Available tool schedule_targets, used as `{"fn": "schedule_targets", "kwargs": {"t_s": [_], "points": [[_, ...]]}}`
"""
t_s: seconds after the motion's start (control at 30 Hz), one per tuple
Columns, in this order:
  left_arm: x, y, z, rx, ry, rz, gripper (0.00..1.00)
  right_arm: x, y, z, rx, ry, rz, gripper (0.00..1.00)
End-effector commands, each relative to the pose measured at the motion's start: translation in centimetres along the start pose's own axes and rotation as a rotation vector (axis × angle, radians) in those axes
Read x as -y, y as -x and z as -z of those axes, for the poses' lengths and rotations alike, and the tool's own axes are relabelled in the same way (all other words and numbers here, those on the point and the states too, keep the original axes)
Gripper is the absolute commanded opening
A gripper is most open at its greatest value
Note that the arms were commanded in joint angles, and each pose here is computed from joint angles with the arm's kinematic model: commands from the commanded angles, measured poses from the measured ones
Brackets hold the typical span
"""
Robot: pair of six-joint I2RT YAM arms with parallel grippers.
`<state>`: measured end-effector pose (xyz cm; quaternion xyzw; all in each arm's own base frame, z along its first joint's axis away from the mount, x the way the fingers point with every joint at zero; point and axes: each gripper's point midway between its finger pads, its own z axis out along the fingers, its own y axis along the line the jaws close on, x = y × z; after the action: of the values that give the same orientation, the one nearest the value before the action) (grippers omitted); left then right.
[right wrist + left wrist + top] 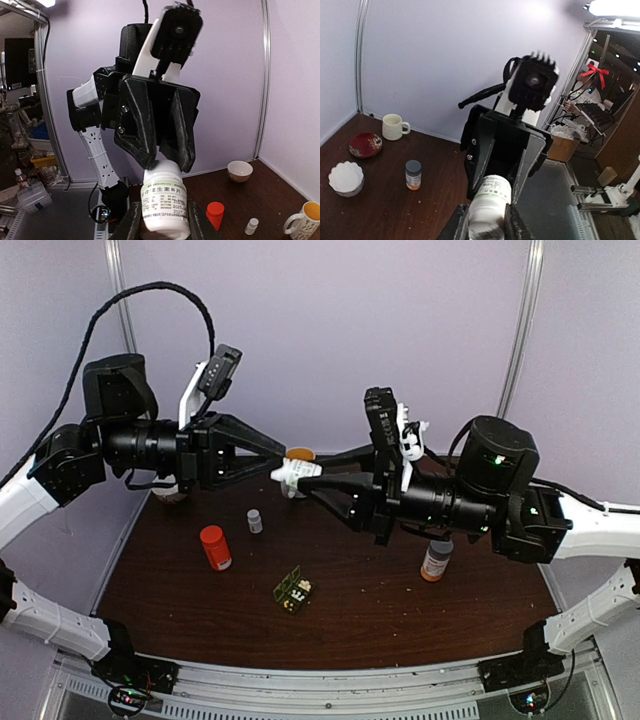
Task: Sort the pills into containers
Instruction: Screw the lid of the pill bottle onto the pill bottle.
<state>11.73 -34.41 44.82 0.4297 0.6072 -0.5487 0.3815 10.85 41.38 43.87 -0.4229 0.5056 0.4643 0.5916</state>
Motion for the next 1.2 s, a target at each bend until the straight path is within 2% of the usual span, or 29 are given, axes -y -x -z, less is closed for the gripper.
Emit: {"fn": "schedule_targets", "kwargs": {"t_s": [0.0,0.1,0.13,0.2,0.23,0.3,0.4,0.53,0.57,0.7,0.93,1.03,1.1,1.17], "points": [[-0.3,1.3,0.7,0.04,0.054,-0.374,0.0,-2.2,5.7,1.7,0.151,0.16,-0.313,0.0],[-0.7,1.7,0.3,0.048,0.064,-0.377,0.0,-2.0,4.8,2.1,0.128,0.14,-0.301,0.0],[-0.6,1.8,0.1,0.044,0.053,-0.372,0.05,-1.7,4.3,2.3,0.12,0.117,-0.29,0.0],[-0.4,1.9,-0.1,0.04,0.039,-0.355,0.45,-1.1,3.4,2.5,0.099,0.075,-0.261,0.0],[-0.4,1.9,-0.1,0.042,0.035,-0.35,0.58,-1.0,3.0,2.6,0.091,0.066,-0.246,0.0],[0.0,1.5,0.0,0.05,0.01,-0.353,0.72,-0.7,2.6,2.7,0.082,0.055,-0.241,0.0],[0.7,1.0,0.7,0.088,-0.008,-0.425,0.82,-1.0,2.6,2.7,0.079,0.076,-0.255,0.0],[2.1,-0.9,1.6,0.118,-0.066,-0.648,0.9,-1.0,2.4,2.1,0.063,0.084,-0.271,0.0],[2.3,-1.4,1.6,0.117,-0.072,-0.688,0.96,-1.1,2.3,2.0,0.058,0.088,-0.274,0.0],[1.6,-1.4,1.6,0.104,-0.008,-0.75,0.98,-1.5,1.9,1.5,0.04,0.116,-0.284,0.0],[1.5,-3.0,1.1,0.051,-0.027,-0.929,0.94,-2.0,0.4,0.3,-0.001,0.146,-0.315,0.0],[1.3,-3.2,0.9,0.039,-0.025,-0.94,0.89,-2.2,0.1,-0.2,-0.006,0.166,-0.332,0.0],[1.1,-3.1,0.8,0.031,-0.016,-0.941,0.79,-2.3,-0.3,-0.5,-0.012,0.168,-0.337,0.0],[1.0,-3.2,0.8,0.024,-0.012,-0.948,0.75,-2.0,-0.6,-0.8,-0.017,0.155,-0.34,0.0]]}}
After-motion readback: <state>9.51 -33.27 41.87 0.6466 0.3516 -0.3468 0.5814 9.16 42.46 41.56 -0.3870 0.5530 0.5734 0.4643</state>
